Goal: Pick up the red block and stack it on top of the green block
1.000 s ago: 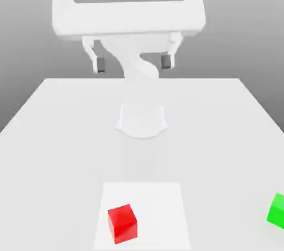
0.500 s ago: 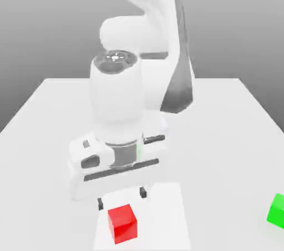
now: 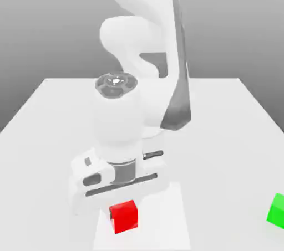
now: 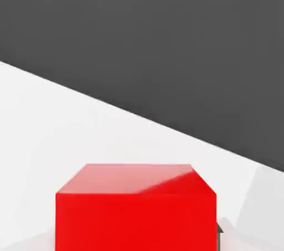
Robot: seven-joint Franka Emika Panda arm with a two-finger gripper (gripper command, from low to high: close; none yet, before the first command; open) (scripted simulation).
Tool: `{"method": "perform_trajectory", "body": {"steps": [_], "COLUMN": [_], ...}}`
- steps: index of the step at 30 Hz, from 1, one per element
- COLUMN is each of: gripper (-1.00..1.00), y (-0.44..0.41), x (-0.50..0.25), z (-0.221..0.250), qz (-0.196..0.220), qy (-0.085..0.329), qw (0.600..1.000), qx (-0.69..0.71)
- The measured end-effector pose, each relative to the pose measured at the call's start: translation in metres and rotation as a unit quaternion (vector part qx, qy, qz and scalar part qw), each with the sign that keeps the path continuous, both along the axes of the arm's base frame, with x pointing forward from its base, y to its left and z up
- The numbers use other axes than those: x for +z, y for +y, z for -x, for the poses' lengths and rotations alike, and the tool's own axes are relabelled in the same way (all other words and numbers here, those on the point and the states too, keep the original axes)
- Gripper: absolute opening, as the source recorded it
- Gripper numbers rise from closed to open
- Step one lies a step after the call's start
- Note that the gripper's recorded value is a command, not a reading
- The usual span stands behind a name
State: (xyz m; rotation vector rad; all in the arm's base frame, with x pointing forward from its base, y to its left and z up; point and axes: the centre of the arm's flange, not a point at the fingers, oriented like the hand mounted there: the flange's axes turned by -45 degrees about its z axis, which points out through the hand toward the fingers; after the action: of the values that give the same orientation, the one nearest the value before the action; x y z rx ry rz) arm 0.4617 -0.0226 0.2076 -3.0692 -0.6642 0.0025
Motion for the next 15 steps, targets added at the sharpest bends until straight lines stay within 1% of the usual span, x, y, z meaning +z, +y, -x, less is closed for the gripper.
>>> {"method": "perform_trajectory", "body": {"steps": [3, 6, 11, 13, 15], "gripper": [-1.00, -1.00, -1.00, -1.00, -1.00], "y": [0.074, 0.148, 0.273, 0.323, 0.342], "x": [0.009, 0.016, 0.028, 0.013, -0.015], "z": [-0.010, -0.008, 0.023, 0.041, 0.049], "qz": [0.000, -0.001, -0.001, 0.000, 0.000], "qy": [0.001, 0.002, 0.002, 0.000, 0.000], "qw": [0.995, 0.981, 0.937, 0.912, 0.901], "qx": [0.099, 0.194, 0.349, 0.410, 0.433]}}
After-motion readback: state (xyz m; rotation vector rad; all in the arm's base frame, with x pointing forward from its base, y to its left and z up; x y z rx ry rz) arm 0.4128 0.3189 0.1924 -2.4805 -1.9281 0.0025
